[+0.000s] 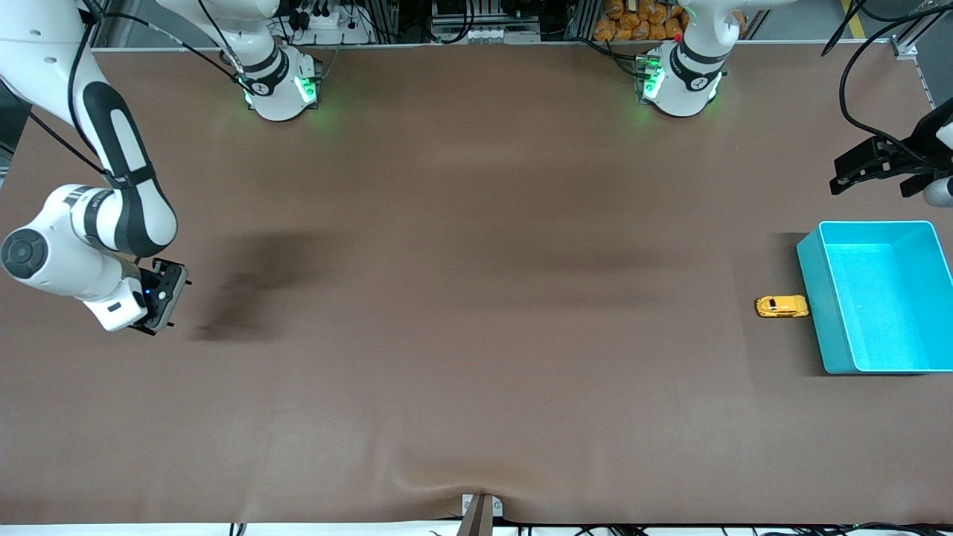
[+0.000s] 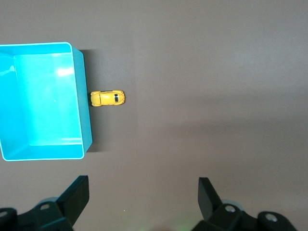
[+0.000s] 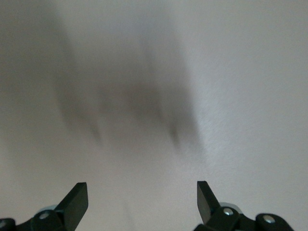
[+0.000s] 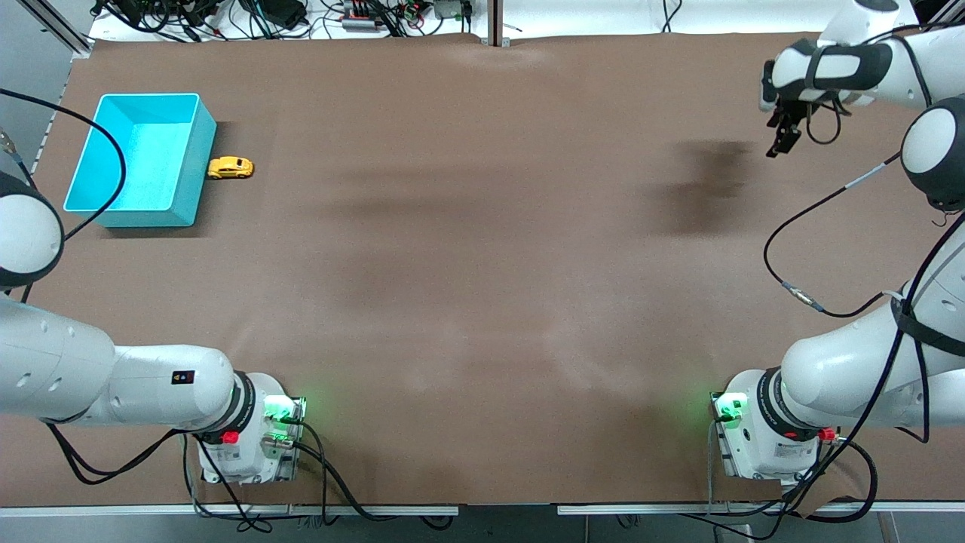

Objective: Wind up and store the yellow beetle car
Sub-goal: 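Release the car with the right gripper while the left gripper moves out, then lower the left gripper to the car while the right gripper withdraws, then close the left gripper on the yellow car, then lift the car with the left gripper over the cyan bin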

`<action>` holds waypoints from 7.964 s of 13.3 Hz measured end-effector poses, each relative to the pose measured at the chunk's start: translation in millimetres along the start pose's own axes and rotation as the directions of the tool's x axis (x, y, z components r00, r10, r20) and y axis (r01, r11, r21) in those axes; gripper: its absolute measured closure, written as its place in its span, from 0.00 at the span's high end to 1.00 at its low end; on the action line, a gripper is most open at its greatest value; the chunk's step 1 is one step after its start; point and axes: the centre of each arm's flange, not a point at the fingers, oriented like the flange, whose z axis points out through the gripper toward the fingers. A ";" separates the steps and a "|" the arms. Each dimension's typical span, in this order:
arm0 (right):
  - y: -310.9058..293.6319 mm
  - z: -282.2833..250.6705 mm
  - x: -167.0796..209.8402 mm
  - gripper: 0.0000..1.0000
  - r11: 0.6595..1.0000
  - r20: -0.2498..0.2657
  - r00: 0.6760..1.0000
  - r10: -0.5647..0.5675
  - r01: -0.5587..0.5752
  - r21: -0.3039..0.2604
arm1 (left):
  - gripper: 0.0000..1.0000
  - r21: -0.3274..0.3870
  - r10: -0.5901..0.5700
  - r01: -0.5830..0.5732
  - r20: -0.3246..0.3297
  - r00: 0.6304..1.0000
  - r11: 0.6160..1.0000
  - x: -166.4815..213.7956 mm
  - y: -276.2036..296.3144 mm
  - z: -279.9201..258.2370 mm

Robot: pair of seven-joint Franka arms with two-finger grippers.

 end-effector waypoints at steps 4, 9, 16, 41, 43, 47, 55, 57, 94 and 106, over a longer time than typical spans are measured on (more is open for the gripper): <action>18.1 -89.0 16.7 1.00 0.992 -0.007 0.993 0.119 -0.118 0.054 | 1.00 -0.001 -0.001 0.001 0.009 1.000 1.000 7.3 -1.2 9.7; 22.6 -173.5 41.7 1.00 0.957 -0.008 0.959 0.282 -0.281 0.065 | 1.00 -0.003 -0.045 0.045 0.010 0.999 0.999 24.3 -26.5 27.7; 16.5 -231.5 54.7 1.00 0.872 -0.040 0.872 0.489 -0.489 0.010 | 1.00 -0.002 -0.074 0.074 -0.037 0.997 0.997 35.2 -44.3 29.6; -104.3 -442.8 1.3 1.00 0.184 -0.170 0.184 0.968 -0.983 -0.019 | 1.00 0.074 -0.720 0.719 0.151 0.677 0.691 77.2 -80.5 272.9; -105.0 -442.1 2.3 1.00 0.178 -0.168 0.178 0.969 -0.984 -0.014 | 1.00 0.080 -0.779 0.777 0.135 0.612 0.624 74.0 -80.1 287.2; -117.9 -430.2 -1.2 1.00 0.173 -0.192 0.171 0.966 -0.985 -0.007 | 1.00 0.086 -0.860 0.857 0.111 0.499 0.508 65.2 -79.1 316.0; -138.2 -408.3 22.0 1.00 0.224 -0.150 0.222 0.963 -0.975 -0.007 | 1.00 0.060 -0.978 0.977 0.051 0.203 0.206 58.9 -92.3 353.9; -134.9 -391.5 31.9 1.00 0.239 -0.120 0.238 0.964 -0.971 -0.008 | 1.00 0.054 -0.991 0.989 0.034 0.132 0.134 58.4 -104.4 362.1; -123.9 -365.5 28.0 1.00 0.228 -0.065 0.228 0.972 -0.974 -0.010 | 0.48 -0.177 -0.982 0.967 -0.076 0.172 0.183 54.1 -74.9 341.2; -123.5 -365.9 28.1 1.00 0.227 -0.069 0.228 0.971 -0.974 -0.009 | 0.48 -0.083 -0.819 0.822 -0.186 0.542 0.563 42.3 -115.6 301.5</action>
